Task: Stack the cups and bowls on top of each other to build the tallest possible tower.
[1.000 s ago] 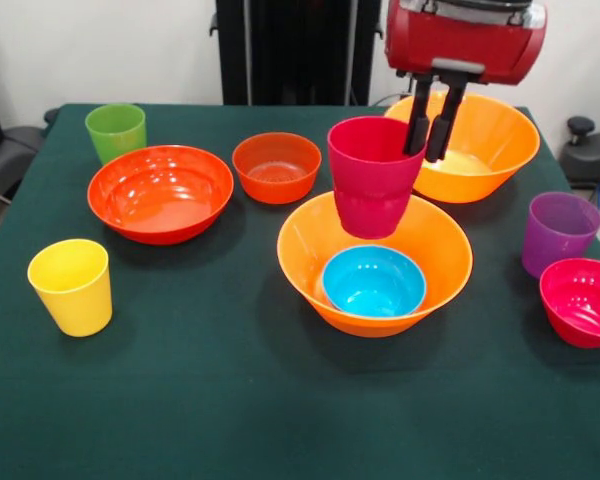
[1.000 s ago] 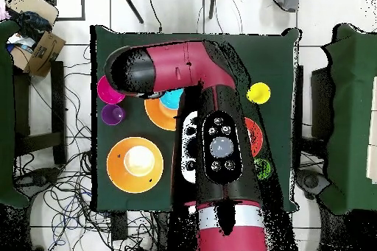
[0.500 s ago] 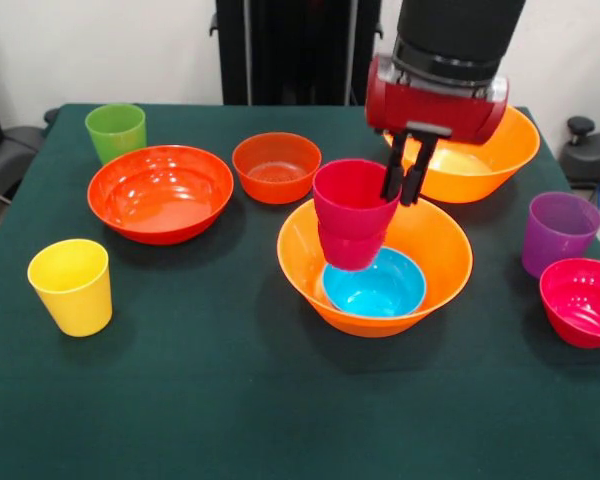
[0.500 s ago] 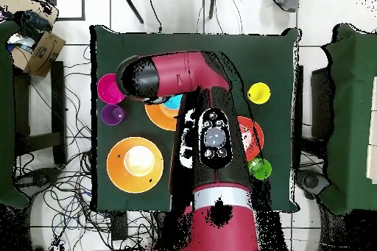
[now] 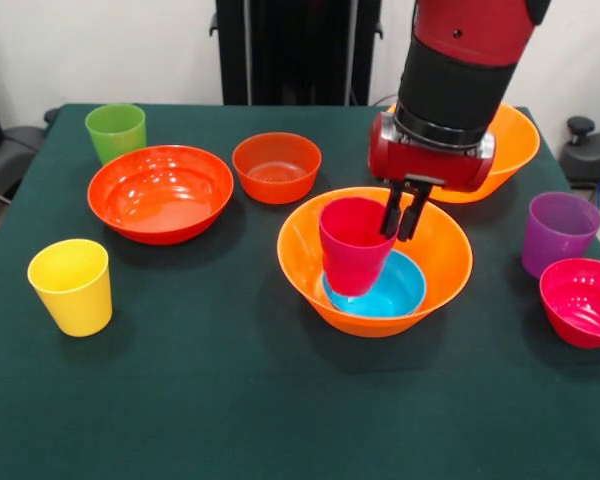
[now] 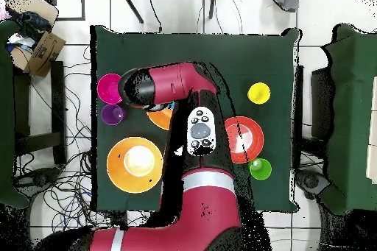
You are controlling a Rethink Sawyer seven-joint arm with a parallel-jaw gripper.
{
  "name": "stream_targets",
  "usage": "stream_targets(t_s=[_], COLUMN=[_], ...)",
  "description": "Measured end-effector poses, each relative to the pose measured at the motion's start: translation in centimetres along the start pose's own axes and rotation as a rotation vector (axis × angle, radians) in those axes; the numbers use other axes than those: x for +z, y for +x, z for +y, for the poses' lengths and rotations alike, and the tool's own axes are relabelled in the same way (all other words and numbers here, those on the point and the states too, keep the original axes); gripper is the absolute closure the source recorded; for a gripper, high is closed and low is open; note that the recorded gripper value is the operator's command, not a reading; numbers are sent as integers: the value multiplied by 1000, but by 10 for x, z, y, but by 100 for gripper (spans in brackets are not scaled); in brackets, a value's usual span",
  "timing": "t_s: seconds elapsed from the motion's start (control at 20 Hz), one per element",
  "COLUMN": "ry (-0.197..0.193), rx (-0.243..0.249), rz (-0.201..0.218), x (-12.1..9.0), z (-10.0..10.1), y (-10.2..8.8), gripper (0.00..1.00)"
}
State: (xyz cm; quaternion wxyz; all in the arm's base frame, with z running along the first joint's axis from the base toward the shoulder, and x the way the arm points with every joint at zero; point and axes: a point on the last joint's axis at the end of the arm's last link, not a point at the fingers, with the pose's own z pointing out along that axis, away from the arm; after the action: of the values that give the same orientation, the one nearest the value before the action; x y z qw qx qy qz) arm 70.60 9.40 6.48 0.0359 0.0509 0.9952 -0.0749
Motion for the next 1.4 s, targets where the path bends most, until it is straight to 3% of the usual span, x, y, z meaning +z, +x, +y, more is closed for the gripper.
stream_targets(t_s=[0.45,1.4], ry=[0,-51], rx=[3,80], rz=[13,80], x=[26,37], z=[11,7], y=[14,31], gripper=[100,100])
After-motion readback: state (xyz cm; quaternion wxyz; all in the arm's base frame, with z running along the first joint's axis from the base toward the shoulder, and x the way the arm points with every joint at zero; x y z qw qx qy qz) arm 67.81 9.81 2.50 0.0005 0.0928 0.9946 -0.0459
